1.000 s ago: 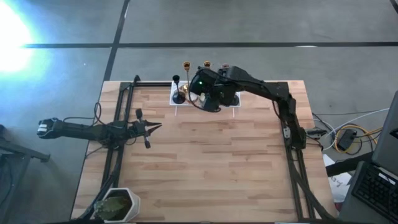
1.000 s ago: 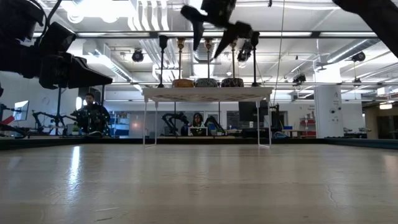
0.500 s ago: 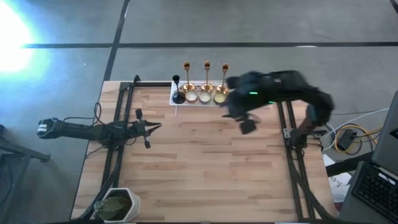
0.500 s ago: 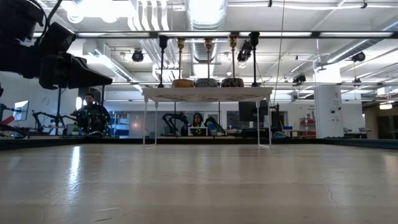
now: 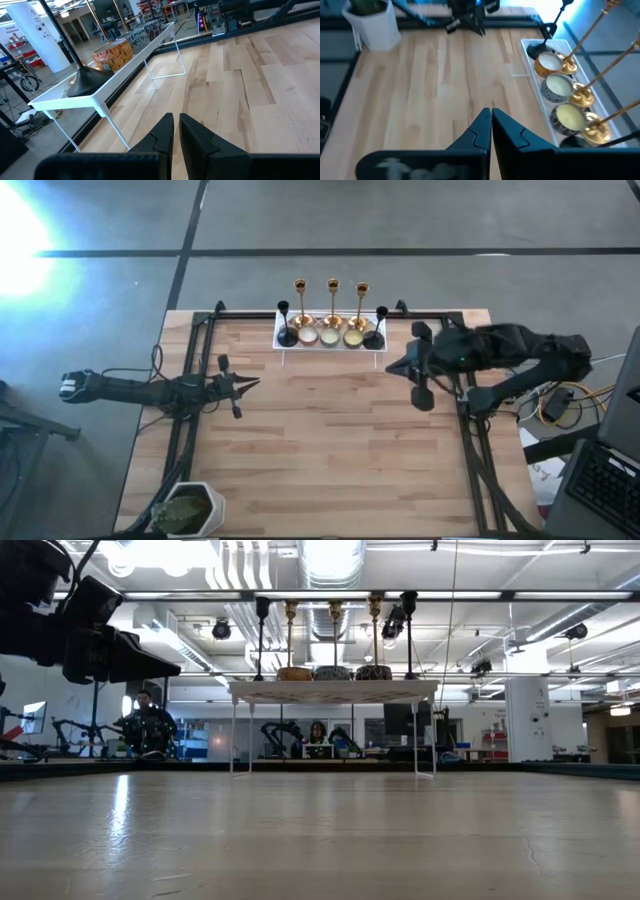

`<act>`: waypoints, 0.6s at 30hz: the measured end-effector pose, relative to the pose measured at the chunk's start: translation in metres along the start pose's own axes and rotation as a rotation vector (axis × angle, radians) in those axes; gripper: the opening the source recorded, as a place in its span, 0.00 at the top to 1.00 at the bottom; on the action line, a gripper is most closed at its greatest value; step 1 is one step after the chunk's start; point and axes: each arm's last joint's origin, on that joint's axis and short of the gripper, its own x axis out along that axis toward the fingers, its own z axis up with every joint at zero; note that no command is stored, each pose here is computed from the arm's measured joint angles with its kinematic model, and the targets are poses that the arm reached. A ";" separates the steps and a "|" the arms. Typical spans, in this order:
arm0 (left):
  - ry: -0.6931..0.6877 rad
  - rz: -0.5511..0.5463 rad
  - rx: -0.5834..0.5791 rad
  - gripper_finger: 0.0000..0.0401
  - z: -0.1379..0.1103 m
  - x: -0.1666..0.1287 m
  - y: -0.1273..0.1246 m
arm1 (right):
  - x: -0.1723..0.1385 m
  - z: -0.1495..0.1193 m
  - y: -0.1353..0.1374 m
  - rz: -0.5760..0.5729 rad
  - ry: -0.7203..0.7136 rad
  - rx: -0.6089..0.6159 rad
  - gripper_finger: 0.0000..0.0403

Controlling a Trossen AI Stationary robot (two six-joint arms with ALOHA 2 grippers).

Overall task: Pick & Place candle stick holders
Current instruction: Return to Home Position

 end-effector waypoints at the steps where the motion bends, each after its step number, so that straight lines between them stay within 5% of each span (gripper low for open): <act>1: 0.000 0.000 0.000 0.92 0.000 0.000 0.000 | 0.002 -0.010 -0.001 0.005 -0.029 0.012 0.98; 12: 0.000 0.000 0.000 0.92 0.000 0.000 0.000 | 0.038 -0.113 -0.005 0.029 -0.224 0.066 0.98; 18: 0.000 0.000 0.000 0.92 0.000 0.000 0.000 | 0.058 -0.153 -0.006 0.029 -0.222 0.206 0.98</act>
